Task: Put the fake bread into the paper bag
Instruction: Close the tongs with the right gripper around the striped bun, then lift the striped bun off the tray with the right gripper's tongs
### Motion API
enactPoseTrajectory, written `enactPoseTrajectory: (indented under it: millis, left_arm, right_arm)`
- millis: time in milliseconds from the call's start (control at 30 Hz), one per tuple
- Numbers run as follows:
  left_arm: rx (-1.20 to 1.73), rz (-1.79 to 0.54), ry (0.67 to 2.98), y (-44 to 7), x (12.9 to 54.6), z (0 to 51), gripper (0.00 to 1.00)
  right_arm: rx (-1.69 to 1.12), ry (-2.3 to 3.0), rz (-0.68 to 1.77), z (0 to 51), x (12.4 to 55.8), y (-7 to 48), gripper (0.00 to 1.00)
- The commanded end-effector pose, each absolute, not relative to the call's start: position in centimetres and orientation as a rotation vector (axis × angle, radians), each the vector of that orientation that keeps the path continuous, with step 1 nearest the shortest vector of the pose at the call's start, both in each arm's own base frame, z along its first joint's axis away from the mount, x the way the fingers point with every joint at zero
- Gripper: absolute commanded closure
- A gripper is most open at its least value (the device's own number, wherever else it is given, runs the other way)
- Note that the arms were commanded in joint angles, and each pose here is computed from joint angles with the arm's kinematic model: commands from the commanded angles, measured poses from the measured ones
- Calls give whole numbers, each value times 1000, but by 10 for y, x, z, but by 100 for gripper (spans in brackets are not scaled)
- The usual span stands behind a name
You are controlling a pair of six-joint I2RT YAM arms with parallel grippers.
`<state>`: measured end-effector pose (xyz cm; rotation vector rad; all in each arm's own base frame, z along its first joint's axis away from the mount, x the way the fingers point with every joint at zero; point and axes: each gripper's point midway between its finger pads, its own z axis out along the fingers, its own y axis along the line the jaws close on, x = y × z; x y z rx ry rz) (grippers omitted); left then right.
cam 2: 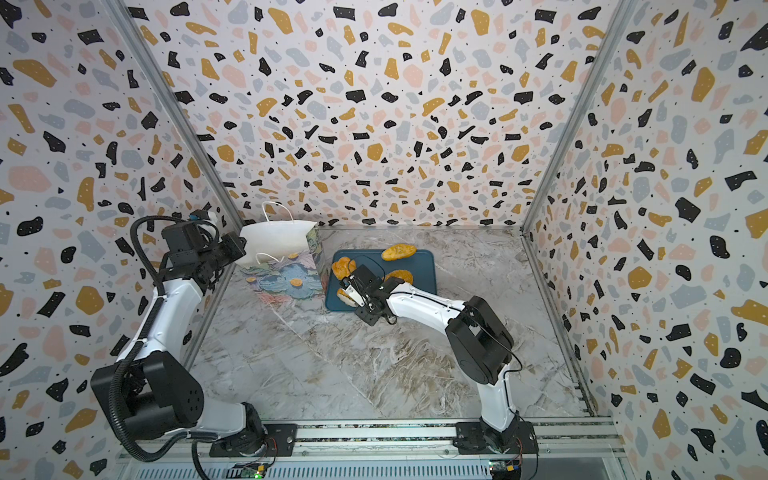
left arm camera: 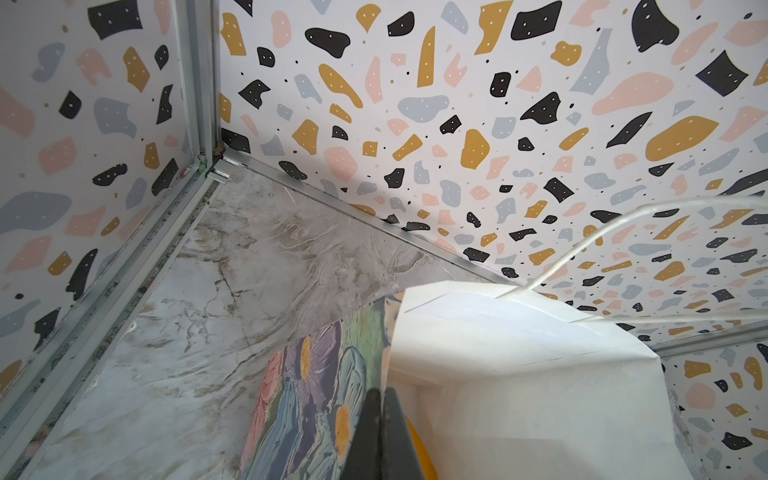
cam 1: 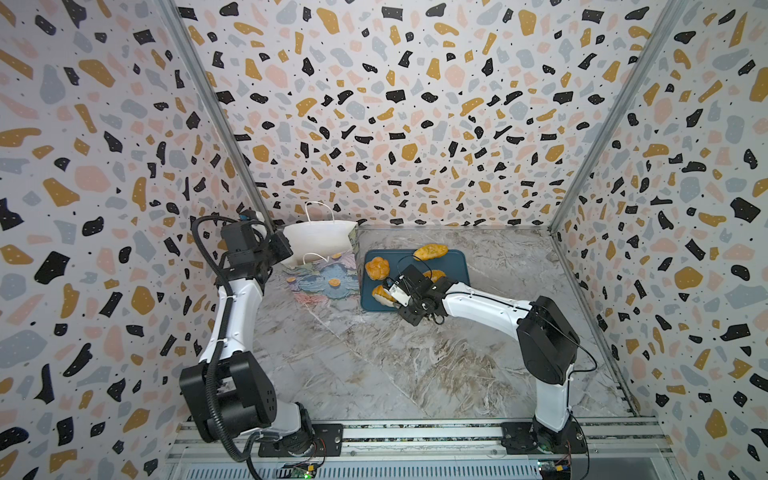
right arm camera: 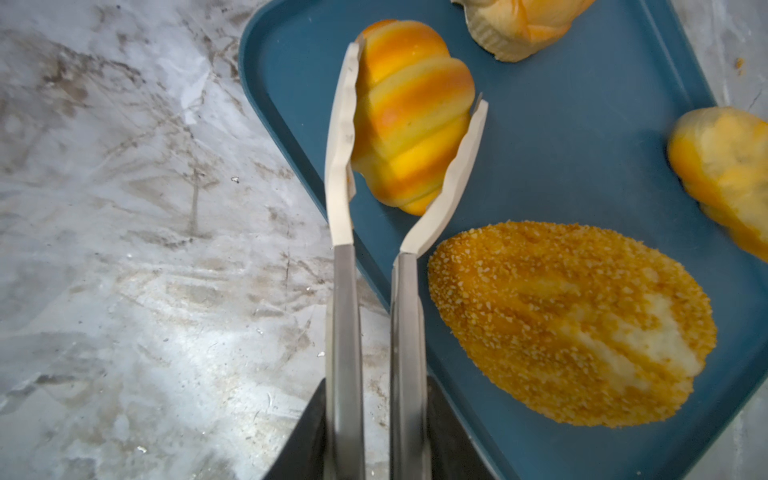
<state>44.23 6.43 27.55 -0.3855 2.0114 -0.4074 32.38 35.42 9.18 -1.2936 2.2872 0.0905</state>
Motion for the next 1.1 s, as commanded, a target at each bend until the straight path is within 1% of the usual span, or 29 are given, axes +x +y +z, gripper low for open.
enactPoseTrajectory:
  millis: [0, 400, 733, 1067]
  left_arm:
    - [-360, -393, 1980, 65, 441, 286, 100]
    - [-362, -392, 1981, 65, 441, 285, 100]
    - [-362, -397, 1983, 65, 442, 284, 100]
    - [-361, -400, 1981, 64, 441, 285, 100]
  right_arm:
    - [-1227, 2225, 132, 126, 329, 359, 71]
    - [-1137, 2190, 218, 149, 319, 352, 74]
    - [-1067, 2190, 237, 156, 317, 345, 77]
    - [-974, 2150, 322, 181, 315, 347, 79]
